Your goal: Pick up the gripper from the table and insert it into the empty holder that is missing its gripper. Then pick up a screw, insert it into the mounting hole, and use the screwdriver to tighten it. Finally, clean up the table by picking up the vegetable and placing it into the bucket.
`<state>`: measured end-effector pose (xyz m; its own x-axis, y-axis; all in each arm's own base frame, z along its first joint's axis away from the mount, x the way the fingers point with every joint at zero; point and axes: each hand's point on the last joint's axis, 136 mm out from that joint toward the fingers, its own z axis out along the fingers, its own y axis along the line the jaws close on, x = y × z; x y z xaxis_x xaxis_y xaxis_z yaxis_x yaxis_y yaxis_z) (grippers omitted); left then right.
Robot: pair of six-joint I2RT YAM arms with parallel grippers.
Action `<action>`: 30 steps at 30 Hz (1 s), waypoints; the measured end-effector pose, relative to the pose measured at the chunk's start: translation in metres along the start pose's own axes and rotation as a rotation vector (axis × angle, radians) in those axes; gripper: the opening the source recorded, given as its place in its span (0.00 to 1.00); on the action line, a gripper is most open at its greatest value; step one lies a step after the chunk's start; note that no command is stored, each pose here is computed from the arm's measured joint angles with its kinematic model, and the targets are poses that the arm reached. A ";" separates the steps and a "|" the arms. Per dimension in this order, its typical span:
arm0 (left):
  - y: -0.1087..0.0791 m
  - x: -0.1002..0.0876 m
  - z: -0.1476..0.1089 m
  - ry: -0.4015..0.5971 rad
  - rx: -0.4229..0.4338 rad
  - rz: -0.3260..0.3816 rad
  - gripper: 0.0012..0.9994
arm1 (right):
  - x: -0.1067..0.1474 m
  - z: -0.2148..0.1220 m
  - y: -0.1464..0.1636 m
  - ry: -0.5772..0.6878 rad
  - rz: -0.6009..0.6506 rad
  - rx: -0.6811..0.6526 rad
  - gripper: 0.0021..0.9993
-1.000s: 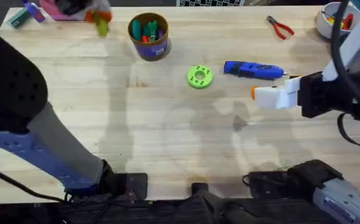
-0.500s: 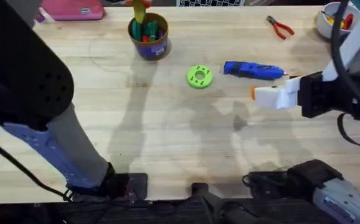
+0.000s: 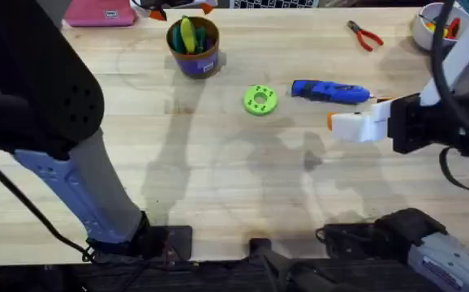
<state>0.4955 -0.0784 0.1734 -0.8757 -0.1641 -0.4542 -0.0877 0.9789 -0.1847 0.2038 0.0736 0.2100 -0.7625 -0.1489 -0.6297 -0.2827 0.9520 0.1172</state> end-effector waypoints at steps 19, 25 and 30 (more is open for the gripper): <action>0.011 0.089 -0.143 -0.025 -0.024 0.089 0.99 | 0.002 0.000 0.000 0.006 0.001 0.000 0.99; 0.009 0.169 -0.138 0.044 0.002 0.179 0.99 | 0.003 0.000 0.000 0.013 0.001 0.001 0.99; 0.011 0.210 -0.136 0.079 0.017 0.225 0.99 | 0.006 0.000 0.000 0.024 0.003 0.001 0.99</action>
